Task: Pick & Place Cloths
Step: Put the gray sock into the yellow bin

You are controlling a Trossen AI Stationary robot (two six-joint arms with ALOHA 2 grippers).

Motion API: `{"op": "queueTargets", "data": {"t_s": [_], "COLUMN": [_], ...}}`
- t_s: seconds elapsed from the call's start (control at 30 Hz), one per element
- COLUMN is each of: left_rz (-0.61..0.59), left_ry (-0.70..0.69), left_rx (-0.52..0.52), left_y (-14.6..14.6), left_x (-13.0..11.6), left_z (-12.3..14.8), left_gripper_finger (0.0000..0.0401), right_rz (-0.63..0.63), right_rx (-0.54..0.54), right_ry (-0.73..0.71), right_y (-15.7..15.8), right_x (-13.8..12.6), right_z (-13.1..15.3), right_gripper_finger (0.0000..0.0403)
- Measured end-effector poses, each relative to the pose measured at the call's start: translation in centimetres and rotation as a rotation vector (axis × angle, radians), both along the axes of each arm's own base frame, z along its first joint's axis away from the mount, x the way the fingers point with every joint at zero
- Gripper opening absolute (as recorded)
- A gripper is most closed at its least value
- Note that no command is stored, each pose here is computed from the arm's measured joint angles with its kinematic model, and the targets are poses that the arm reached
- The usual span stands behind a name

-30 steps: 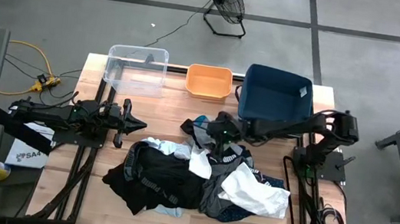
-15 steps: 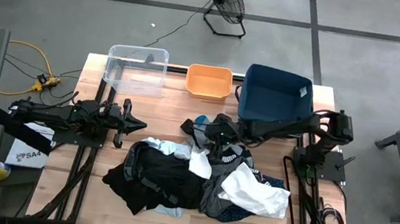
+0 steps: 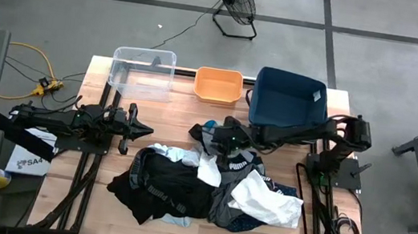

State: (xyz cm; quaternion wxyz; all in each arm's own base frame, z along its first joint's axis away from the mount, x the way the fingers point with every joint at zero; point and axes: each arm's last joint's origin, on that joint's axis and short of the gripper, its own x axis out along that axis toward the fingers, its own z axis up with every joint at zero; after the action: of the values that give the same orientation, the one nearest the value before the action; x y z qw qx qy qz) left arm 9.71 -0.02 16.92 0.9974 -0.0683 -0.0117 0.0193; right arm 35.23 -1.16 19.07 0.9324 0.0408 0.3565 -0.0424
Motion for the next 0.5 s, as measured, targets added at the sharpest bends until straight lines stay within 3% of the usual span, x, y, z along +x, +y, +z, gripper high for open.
{"op": "queueTargets", "data": {"t_s": [0.13,0.3,0.5], "left_rz": [0.0,0.0,0.0], "left_ry": [0.0,-0.001,0.0], "left_rx": [0.0,0.0,0.0], "left_y": [0.0,0.0,0.0], "left_x": [0.0,0.0,0.0], "left_z": [0.0,0.0,0.0], "left_gripper_finger": [0.0012,0.0012,0.0012], "right_rz": [0.001,0.012,0.063], "right_rx": [-0.003,0.006,0.049], "right_ry": [-0.079,-0.119,-0.05], "right_y": [0.0,0.1,0.3], "right_x": [-0.2,-0.4,-0.6], "right_z": [1.8,2.7,1.9], "right_gripper_finger": [0.0011,0.0005,0.0021]}}
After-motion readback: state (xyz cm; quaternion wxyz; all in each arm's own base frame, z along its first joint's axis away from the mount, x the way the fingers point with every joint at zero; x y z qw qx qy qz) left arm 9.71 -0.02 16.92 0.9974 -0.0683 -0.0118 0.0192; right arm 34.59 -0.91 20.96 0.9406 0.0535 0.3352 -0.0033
